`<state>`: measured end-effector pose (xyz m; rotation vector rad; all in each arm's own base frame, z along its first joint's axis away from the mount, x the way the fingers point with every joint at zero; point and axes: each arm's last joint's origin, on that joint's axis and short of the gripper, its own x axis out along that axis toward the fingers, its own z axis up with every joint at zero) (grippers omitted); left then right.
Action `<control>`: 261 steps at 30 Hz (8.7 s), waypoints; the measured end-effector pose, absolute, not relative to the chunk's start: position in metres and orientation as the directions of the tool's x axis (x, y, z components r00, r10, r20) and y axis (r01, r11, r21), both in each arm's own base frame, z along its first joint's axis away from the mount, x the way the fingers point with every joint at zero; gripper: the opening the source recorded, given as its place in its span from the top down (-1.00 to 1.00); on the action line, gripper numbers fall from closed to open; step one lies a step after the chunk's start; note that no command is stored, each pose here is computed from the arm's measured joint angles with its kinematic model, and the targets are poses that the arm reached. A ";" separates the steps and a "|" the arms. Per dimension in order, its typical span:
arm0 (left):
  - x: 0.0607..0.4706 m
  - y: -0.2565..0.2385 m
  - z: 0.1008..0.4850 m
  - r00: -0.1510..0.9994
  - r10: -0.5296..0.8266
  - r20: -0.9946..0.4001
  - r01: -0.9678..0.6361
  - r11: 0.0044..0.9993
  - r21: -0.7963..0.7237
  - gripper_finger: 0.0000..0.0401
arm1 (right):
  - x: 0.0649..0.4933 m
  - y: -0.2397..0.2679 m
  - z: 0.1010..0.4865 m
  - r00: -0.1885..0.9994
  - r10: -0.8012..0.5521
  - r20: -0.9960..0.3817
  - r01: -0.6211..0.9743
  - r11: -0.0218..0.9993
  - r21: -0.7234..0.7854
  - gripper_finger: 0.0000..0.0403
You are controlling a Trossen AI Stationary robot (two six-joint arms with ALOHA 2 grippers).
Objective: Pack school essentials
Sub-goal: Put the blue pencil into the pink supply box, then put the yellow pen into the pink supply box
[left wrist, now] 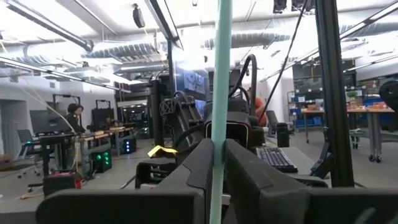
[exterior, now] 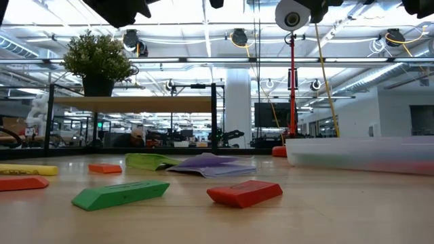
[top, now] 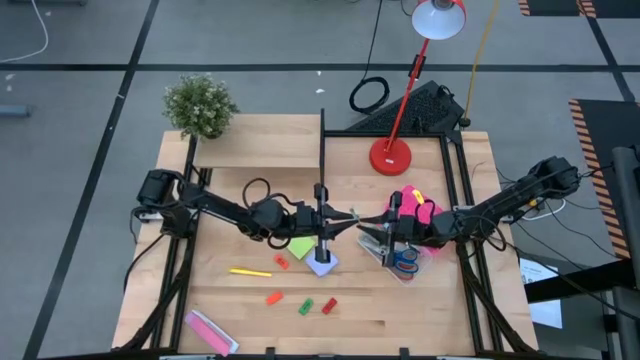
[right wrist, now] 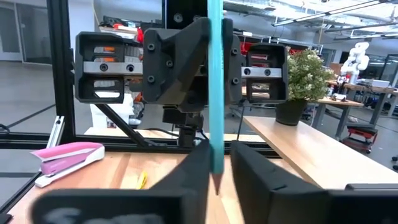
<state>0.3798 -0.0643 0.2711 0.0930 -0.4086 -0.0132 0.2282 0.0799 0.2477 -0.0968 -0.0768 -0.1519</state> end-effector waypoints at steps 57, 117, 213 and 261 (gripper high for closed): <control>0.293 -0.091 0.269 0.814 -0.068 -0.577 0.049 0.998 -0.050 0.14 | 0.126 0.083 0.175 0.464 -0.050 -0.885 0.492 0.845 0.210 0.92; 0.272 -0.146 0.203 0.509 -0.036 -0.860 0.079 0.997 0.005 0.14 | 0.147 0.085 0.207 0.857 0.064 -0.512 0.121 0.939 0.321 0.51; 0.277 -0.130 0.200 0.468 -0.071 -0.881 0.106 0.994 -0.024 0.76 | 0.377 0.164 0.144 0.933 -0.060 -0.354 -0.018 0.977 -0.212 -0.03; 0.277 -0.154 0.211 0.670 0.056 -0.740 0.025 0.995 0.098 -0.20 | 0.332 0.178 0.186 0.812 -0.025 -0.583 -0.048 0.993 -0.108 0.83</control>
